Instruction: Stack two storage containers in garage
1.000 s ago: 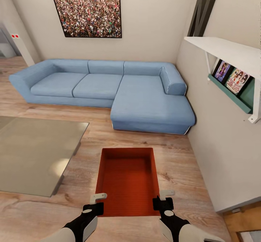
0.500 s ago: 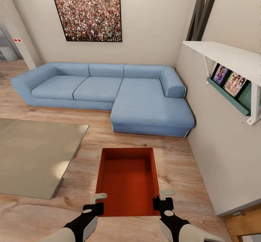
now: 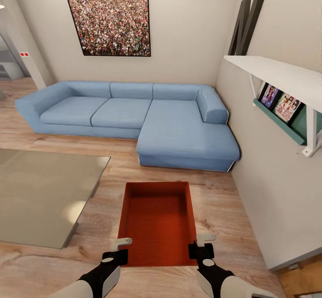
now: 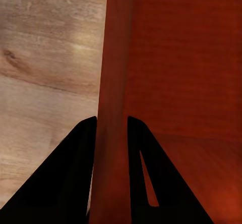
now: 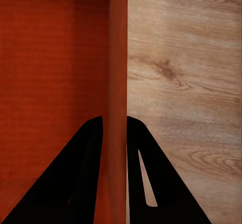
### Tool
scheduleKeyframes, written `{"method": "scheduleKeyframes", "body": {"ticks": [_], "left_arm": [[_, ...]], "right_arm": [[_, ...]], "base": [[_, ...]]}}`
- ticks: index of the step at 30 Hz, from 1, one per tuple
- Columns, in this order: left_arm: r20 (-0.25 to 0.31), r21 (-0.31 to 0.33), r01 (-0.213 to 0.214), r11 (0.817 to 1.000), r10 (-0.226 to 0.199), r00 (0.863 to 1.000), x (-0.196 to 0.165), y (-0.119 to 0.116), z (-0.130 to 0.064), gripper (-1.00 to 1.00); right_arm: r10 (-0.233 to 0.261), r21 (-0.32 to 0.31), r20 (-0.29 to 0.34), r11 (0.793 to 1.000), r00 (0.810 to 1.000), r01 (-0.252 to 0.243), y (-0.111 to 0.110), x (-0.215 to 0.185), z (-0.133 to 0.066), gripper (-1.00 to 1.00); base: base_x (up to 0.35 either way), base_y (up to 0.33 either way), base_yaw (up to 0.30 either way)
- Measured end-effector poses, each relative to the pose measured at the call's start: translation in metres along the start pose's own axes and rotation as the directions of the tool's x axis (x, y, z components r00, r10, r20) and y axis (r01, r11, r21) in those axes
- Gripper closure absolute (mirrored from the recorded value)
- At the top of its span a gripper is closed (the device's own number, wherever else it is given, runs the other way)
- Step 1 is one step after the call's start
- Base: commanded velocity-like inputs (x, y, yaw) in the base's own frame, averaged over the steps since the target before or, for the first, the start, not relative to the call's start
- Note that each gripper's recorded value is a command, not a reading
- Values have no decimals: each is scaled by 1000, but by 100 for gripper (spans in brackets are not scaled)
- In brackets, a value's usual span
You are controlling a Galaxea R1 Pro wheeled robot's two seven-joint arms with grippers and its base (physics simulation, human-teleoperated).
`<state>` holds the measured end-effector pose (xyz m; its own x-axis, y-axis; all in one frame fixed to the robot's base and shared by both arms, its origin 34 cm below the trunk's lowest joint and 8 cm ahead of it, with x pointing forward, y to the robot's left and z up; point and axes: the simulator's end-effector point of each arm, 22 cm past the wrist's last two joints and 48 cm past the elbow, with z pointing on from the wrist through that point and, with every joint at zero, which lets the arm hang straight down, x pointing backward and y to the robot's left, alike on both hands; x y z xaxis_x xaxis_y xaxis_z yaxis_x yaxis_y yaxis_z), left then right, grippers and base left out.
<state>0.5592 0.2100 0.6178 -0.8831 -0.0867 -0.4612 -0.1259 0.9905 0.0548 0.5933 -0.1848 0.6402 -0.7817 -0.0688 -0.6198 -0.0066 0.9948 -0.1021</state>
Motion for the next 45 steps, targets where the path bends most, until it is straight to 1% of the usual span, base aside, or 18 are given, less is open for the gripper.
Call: {"method": "scheduleKeyframes", "body": {"ticks": [45], "left_arm": [[72, 5, 7, 1000, -7, 997, -35, -1, -18, 100]], "right_arm": [[6, 5, 72, 1000, 997, -6, -4, -38, -13, 100]], "base": [[0, 0, 0]]}}
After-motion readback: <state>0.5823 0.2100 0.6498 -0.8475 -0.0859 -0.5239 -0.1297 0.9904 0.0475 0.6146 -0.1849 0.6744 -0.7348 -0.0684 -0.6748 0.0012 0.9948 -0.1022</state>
